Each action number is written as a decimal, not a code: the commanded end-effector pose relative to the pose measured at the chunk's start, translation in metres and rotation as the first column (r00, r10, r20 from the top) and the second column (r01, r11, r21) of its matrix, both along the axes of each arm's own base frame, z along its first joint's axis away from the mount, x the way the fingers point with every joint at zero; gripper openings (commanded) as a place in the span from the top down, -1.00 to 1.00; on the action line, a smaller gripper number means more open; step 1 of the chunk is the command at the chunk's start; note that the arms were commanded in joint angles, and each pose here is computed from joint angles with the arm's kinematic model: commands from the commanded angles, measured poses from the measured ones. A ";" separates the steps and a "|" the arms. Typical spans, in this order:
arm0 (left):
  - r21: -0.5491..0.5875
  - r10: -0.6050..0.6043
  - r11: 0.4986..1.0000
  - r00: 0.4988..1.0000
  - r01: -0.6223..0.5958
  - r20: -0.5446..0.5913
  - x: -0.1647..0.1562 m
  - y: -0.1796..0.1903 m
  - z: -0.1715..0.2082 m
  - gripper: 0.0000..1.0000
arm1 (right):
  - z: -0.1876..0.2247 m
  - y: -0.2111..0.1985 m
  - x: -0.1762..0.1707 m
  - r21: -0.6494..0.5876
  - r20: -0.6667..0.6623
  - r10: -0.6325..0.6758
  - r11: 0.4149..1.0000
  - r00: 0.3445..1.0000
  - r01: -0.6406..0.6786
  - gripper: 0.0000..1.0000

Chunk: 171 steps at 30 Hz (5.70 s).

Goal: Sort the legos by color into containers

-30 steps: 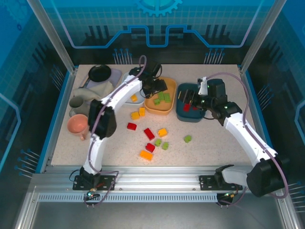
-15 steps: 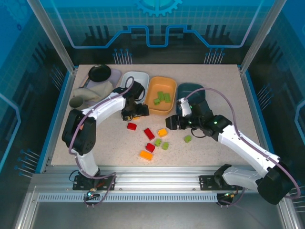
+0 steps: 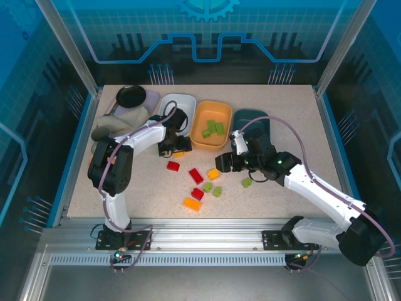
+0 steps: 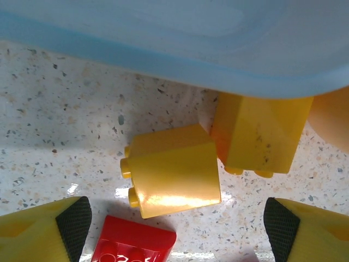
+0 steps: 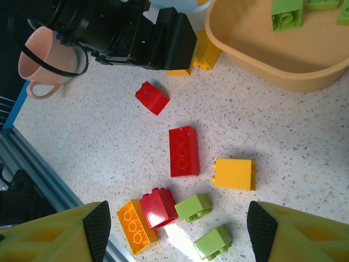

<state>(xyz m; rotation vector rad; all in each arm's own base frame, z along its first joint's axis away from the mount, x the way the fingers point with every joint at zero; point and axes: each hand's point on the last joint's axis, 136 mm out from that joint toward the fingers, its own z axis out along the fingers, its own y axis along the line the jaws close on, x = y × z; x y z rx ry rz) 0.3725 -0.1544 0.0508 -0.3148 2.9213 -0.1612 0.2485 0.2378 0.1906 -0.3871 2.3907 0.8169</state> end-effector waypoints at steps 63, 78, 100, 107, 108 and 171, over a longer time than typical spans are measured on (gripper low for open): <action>-0.188 0.230 0.962 0.956 -0.196 0.183 0.146 0.009 0.106 -0.61 | -0.020 -0.015 0.014 -0.296 0.016 0.007 0.955 1.000 -0.002 -0.40; -0.470 0.358 0.851 0.914 -0.236 0.189 -0.081 0.038 0.141 -0.83 | -0.119 0.093 0.012 -0.530 -0.234 0.217 0.789 0.948 -0.311 -0.28; -0.579 0.365 0.787 0.918 -0.213 0.159 -0.155 0.037 0.116 -0.83 | -0.152 0.097 0.032 -0.641 -0.246 0.125 0.723 0.961 -0.258 0.47; -0.578 0.184 0.816 0.949 -0.002 0.256 -0.123 -0.018 0.148 -0.82 | -0.059 0.019 0.088 -0.546 -0.077 -0.116 0.836 0.990 0.056 0.47; -0.577 0.166 0.817 0.950 0.017 0.264 -0.117 -0.027 0.150 -0.82 | -0.057 0.001 0.097 -0.514 -0.086 -0.174 0.851 0.981 0.106 0.47; 0.122 -0.236 0.969 0.954 0.216 0.186 0.045 -0.026 -0.025 -0.21 | -0.007 -0.068 0.030 -0.039 -0.157 -0.283 0.959 0.946 0.280 -0.21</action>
